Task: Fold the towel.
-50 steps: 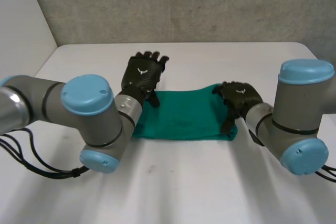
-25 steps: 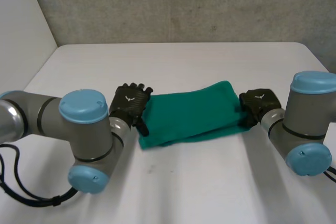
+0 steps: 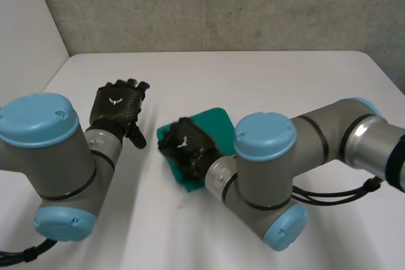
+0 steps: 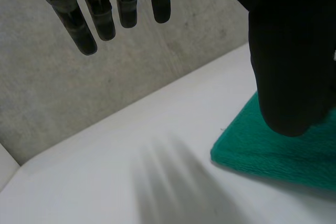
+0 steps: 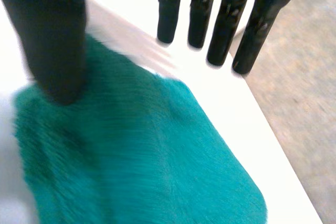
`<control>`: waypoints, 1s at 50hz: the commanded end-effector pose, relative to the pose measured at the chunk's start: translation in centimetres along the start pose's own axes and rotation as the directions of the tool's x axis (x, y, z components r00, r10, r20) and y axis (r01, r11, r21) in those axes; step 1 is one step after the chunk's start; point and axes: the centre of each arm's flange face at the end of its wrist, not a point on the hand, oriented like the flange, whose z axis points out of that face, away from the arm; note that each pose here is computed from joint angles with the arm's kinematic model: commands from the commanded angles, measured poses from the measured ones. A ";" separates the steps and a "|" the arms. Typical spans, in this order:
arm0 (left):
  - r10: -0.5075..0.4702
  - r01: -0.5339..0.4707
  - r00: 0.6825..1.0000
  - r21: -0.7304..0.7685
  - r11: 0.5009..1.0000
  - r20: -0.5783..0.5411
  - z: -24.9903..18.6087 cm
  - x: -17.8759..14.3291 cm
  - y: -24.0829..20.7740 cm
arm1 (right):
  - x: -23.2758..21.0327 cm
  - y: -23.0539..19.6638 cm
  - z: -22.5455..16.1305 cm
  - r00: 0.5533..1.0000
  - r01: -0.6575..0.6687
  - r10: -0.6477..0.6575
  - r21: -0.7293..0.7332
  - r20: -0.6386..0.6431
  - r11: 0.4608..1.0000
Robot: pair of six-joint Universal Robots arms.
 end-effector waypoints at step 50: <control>-0.293 0.300 0.952 0.080 0.951 -0.083 -1.3 -4.0 -13.6 | 22.8 -1.4 -10.2 0.528 -0.503 0.479 0.196 -0.701 0.842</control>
